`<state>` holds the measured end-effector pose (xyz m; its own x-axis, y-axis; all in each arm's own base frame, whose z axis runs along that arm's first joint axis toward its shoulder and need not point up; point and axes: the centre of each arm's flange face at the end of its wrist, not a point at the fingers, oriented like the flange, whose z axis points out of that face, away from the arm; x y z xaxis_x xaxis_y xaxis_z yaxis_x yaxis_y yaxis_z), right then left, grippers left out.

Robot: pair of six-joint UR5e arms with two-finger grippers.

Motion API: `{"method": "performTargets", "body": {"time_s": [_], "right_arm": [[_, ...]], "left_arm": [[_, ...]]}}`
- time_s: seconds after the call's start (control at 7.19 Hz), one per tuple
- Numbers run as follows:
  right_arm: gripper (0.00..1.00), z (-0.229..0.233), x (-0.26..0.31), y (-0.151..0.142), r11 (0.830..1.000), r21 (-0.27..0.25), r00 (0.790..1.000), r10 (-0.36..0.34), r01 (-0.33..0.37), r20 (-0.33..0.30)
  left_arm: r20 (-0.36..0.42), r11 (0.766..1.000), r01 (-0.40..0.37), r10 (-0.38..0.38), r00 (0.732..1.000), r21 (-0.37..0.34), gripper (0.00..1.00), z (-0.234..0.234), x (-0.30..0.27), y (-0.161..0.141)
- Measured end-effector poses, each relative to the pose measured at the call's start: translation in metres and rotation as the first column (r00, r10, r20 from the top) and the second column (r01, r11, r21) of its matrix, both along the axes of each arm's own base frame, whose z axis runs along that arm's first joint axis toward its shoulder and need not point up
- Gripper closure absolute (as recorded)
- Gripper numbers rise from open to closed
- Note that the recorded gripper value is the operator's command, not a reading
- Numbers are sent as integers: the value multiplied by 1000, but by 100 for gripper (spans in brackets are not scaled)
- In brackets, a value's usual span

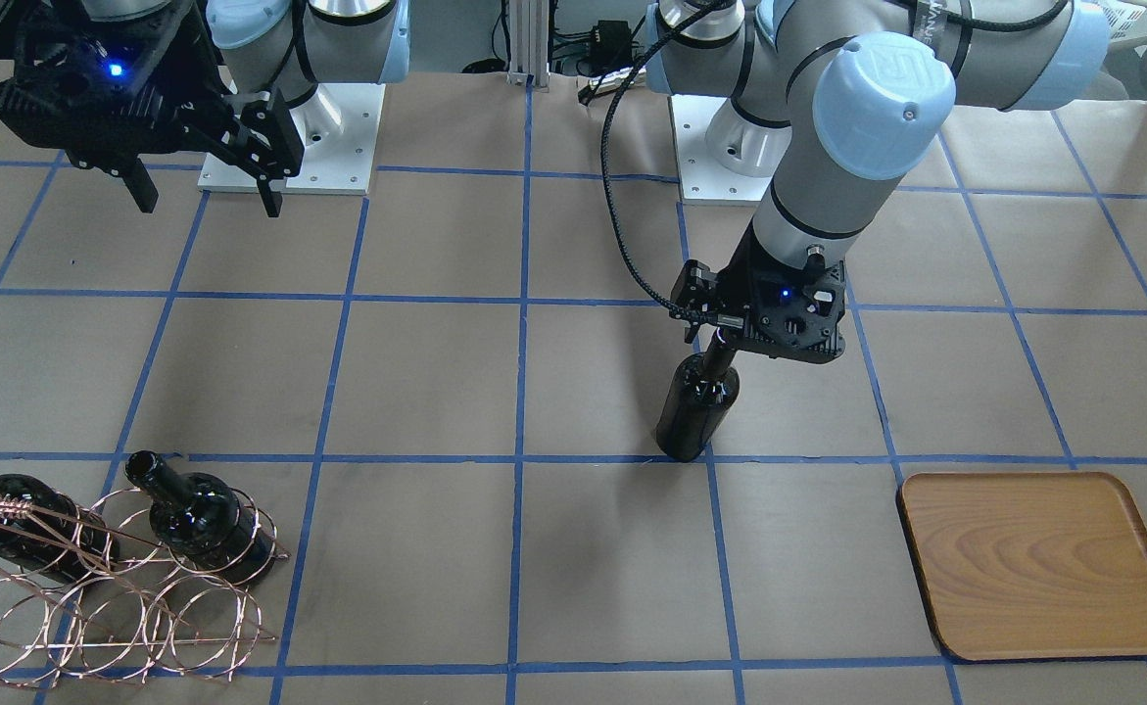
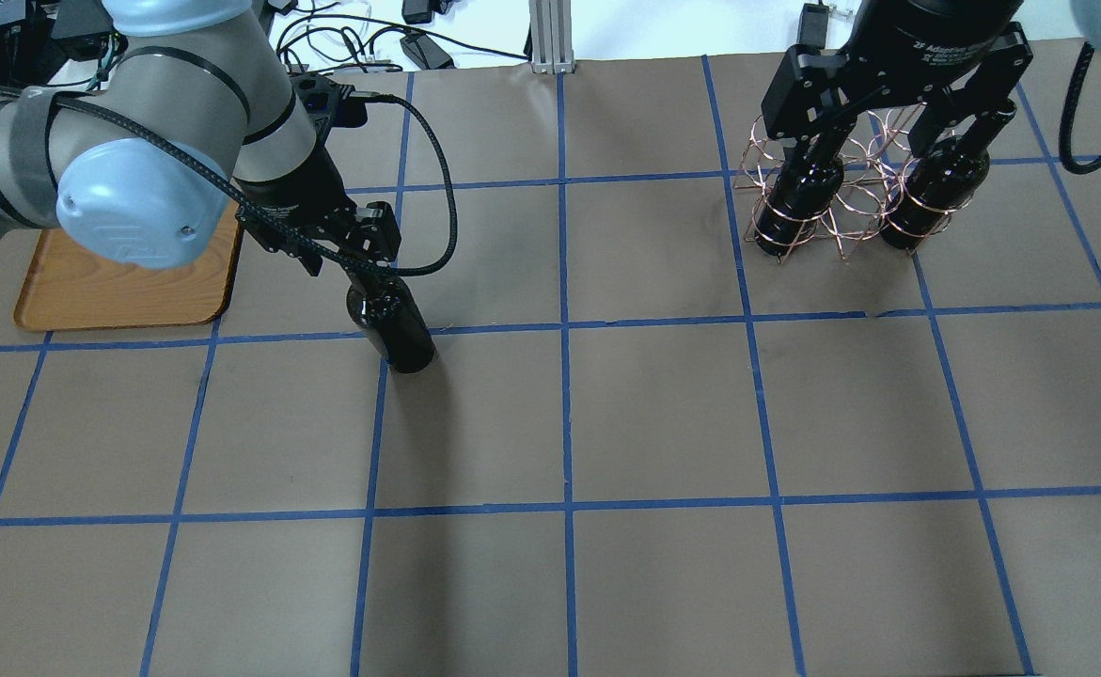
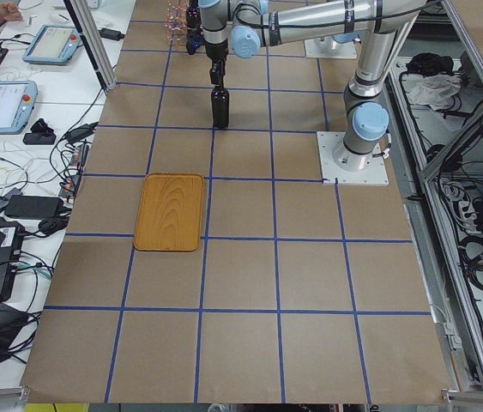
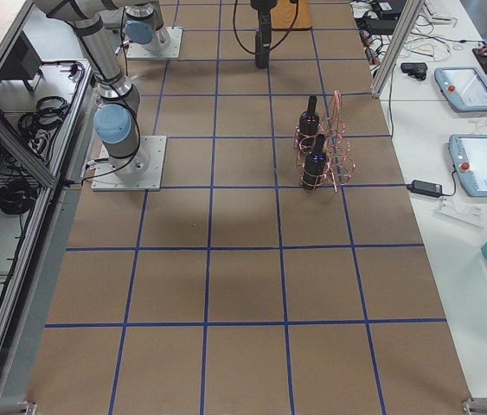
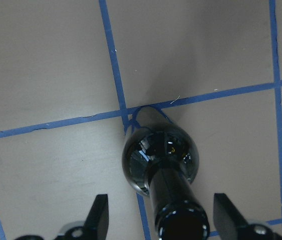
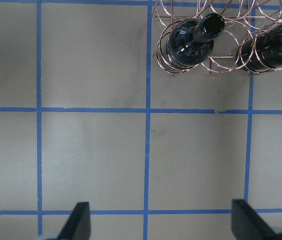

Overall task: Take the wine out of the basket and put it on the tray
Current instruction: 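Lower the left gripper onto the bottle neck and grasp it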

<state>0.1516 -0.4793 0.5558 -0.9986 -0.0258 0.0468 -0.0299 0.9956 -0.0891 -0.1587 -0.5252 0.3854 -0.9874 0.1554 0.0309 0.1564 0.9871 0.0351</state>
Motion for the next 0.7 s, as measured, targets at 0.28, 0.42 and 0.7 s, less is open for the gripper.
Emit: {"method": "performTargets", "body": {"time_s": [0.28, 0.42, 0.7], "right_arm": [[0, -5, 1, 2, 1000, 0, 1000, 2, -2, 3], [0, -6, 2, 2, 1000, -3, 1000, 5, -5, 4], [0, -12, 2, 4, 1000, 4, 1000, 6, -6, 4]], "left_arm": [[-2, 1000, -12, 12, 1000, 5, 45, -2, 0, 0], [-6, 1000, -14, 14, 1000, 6, 57, -4, -1, -1], [-9, 1000, -15, 15, 1000, 8, 100, -7, -1, -4]]}}
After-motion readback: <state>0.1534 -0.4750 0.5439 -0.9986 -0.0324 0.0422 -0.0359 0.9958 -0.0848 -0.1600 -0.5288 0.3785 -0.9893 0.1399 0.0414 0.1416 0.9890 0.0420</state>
